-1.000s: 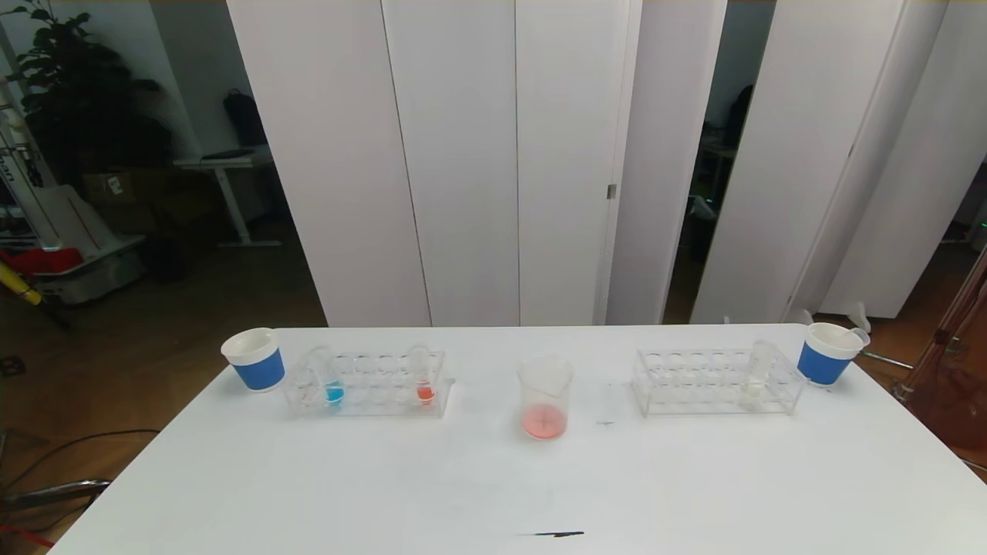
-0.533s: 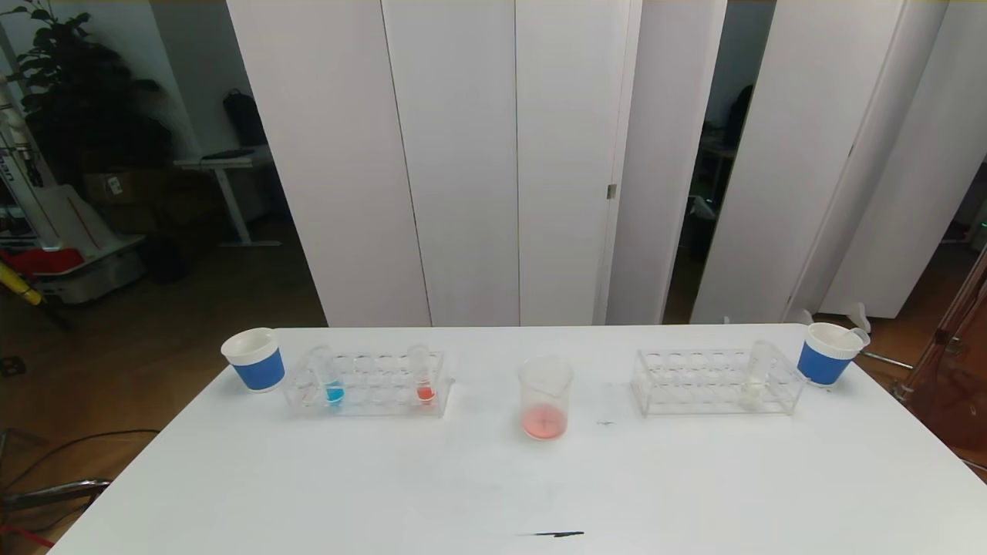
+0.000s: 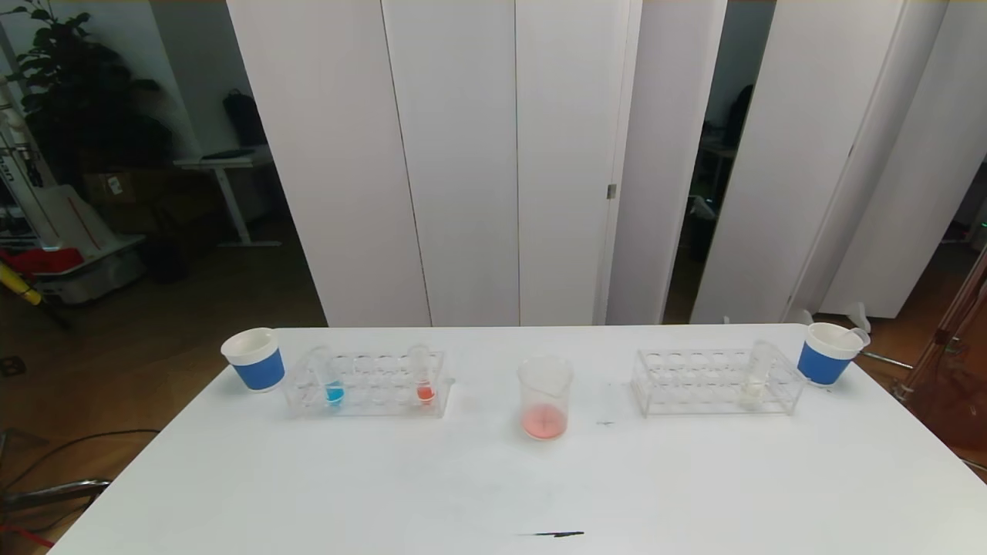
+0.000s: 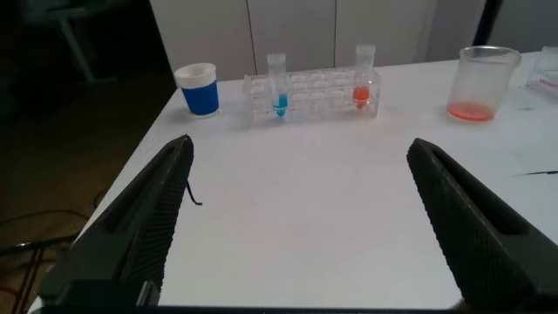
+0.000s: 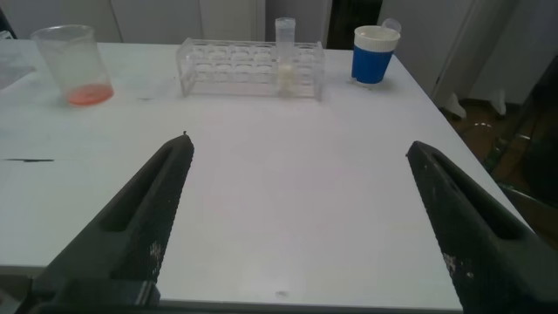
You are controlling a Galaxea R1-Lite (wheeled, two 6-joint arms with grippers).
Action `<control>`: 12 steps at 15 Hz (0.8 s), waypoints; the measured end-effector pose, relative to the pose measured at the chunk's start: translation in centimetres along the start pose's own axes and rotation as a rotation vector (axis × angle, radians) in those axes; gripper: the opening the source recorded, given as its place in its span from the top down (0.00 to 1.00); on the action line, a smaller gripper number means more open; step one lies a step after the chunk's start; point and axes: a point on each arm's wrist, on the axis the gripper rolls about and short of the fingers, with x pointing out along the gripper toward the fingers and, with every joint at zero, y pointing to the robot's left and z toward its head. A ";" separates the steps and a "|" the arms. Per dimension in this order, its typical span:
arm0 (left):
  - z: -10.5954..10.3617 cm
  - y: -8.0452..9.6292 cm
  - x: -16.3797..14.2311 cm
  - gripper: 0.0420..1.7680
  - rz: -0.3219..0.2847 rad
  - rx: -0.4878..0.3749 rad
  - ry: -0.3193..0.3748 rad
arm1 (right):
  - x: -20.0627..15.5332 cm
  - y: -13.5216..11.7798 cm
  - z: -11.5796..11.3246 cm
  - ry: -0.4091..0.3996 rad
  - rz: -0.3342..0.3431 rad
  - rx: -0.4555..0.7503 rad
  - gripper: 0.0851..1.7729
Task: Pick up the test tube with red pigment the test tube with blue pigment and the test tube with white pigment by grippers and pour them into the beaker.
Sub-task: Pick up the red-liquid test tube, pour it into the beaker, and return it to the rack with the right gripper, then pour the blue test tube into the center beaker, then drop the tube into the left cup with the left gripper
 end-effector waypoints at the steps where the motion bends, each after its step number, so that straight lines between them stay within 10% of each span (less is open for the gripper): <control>1: 1.2 0.1 -0.4 0.01 -0.003 0.001 -0.010 | 0.0 0.0 0.0 0.000 0.000 0.000 0.01; 6: 7.8 0.5 0.8 0.01 -0.015 -0.004 0.003 | 0.0 0.0 0.0 0.000 0.000 0.000 0.01; 12: 11.9 0.8 9.6 0.01 -0.027 -0.027 0.132 | 0.0 0.0 0.0 0.000 0.000 0.000 0.01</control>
